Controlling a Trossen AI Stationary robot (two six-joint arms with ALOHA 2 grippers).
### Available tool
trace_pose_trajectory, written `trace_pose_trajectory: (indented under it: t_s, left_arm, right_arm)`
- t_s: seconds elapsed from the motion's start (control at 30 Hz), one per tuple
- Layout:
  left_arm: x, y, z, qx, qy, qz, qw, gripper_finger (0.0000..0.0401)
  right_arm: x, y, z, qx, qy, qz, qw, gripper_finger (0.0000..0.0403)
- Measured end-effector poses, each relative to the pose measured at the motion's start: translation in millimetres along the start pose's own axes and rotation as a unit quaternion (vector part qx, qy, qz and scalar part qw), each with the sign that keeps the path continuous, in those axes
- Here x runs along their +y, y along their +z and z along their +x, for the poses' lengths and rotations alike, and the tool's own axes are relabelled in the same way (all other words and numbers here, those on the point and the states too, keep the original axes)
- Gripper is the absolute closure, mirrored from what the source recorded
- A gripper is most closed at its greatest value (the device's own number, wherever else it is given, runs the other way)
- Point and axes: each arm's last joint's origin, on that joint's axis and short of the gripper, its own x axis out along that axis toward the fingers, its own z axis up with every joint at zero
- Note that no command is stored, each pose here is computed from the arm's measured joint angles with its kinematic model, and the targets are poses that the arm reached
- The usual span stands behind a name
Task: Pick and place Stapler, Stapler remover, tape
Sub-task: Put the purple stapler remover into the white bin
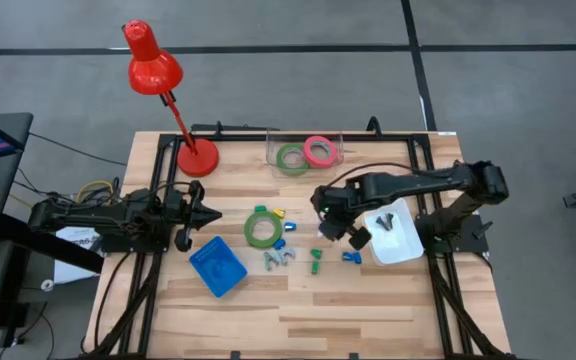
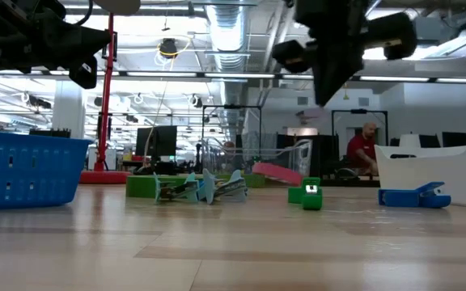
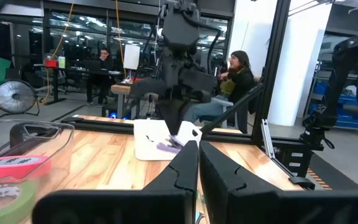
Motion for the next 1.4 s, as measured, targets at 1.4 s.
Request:
trace_pose_trajectory:
  t_s: [1.4]
  left_arm:
    - [0, 0, 0, 0.0, 0.0, 0.0, 1.0, 0.0393]
  right_arm:
    - [43, -97, -29, 0.188, 0.099, 0.103, 0.972, 0.0403]
